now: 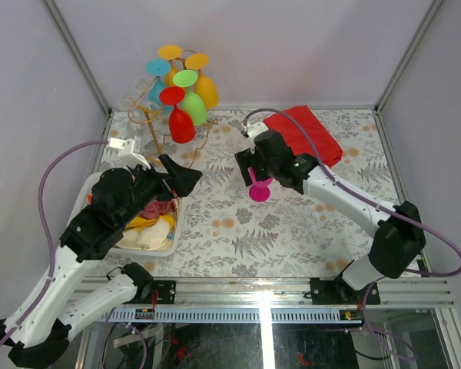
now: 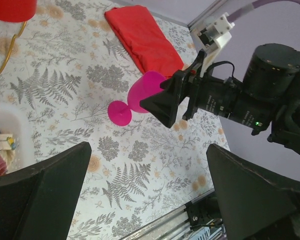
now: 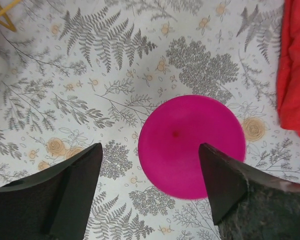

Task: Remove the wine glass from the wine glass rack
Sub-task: Place the wine glass at the center of the board, then pick up the wine glass from the wine rack.

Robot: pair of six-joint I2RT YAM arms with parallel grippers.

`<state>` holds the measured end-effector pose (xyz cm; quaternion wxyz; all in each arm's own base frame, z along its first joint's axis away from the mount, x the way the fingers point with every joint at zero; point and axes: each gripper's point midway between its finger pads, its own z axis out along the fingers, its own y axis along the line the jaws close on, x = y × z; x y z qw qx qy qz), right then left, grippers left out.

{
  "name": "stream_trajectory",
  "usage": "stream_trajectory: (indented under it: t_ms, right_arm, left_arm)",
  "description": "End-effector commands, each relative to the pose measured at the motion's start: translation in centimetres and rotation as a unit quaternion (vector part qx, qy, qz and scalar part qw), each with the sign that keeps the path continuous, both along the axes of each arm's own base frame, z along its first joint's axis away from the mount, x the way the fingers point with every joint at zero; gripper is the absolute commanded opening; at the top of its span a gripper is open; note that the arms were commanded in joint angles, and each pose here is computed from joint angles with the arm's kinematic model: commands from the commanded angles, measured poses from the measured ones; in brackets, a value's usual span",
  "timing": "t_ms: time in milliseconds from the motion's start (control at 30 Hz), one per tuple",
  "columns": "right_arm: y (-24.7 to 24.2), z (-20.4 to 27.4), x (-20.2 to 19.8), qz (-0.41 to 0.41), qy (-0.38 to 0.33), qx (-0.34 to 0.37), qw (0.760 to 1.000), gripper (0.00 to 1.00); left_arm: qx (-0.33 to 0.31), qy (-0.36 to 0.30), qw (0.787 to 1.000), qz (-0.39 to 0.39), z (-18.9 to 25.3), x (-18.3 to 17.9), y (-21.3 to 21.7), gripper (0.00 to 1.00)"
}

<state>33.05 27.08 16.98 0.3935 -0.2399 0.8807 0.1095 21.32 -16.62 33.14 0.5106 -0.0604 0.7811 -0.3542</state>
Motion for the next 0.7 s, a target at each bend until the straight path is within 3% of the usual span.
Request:
stream_trajectory:
  t_ms: [0,100,267,467,667]
  right_arm:
    - [0.1,8.2,-0.2,0.012,-0.083,0.06,0.995,0.88]
    - [-0.8,10.3,-0.9,0.011,-0.106,0.073,0.992,0.93]
    - [-2.9,13.3,-2.7,-0.004,-0.144,0.109,0.983,0.99]
    - [-4.1,15.3,-4.9,0.007,-0.198,0.174,0.965,0.99]
    - [-5.3,16.2,-5.6,-0.01,-0.206,0.186,0.961,0.99]
  left_arm:
    - [0.027,-0.006,0.999,-0.038,2.2,0.0,-1.1,1.0]
    - [0.046,0.006,0.998,-0.039,2.7,0.7,-1.4,1.0]
    - [0.027,-0.044,0.998,-0.047,7.2,1.6,-2.2,1.0]
    - [0.075,-0.051,0.996,-0.015,10.3,4.6,-1.3,1.0]
    - [0.062,-0.053,0.996,0.018,11.4,8.5,2.0,1.0]
